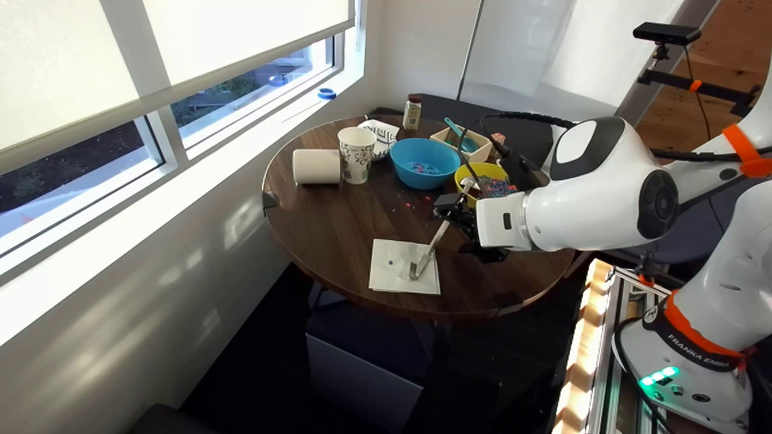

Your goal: Pick up the silver utensil, scoop some of the substance from the yellow bowl and pour it into the blue bowl, put the silver utensil back on the yellow bowl and table

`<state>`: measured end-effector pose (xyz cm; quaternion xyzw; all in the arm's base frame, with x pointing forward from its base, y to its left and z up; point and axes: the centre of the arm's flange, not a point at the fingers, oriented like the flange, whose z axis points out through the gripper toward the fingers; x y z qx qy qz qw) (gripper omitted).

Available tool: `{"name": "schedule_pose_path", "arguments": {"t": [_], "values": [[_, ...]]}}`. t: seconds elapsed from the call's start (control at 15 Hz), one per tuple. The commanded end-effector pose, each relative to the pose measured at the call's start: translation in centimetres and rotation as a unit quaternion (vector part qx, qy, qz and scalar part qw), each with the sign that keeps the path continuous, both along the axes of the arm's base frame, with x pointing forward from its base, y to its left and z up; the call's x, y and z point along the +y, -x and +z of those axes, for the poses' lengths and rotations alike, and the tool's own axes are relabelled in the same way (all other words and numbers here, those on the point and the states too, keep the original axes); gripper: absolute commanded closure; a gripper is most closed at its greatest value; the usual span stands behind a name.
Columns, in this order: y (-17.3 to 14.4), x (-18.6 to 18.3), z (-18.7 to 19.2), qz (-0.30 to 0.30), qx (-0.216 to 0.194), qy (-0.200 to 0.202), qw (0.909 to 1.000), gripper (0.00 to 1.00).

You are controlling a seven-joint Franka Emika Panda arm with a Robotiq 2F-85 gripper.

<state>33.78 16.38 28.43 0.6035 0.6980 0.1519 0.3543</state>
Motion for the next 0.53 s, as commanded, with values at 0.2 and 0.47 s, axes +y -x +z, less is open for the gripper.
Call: {"name": "schedule_pose_path", "arguments": {"t": [0.2,0.47], "values": [[0.06,-0.03,-0.34,0.008,-0.01,0.004,0.9999,0.0],[0.53,-0.01,-0.62,0.039,-0.029,0.009,0.9988,0.0]]}}
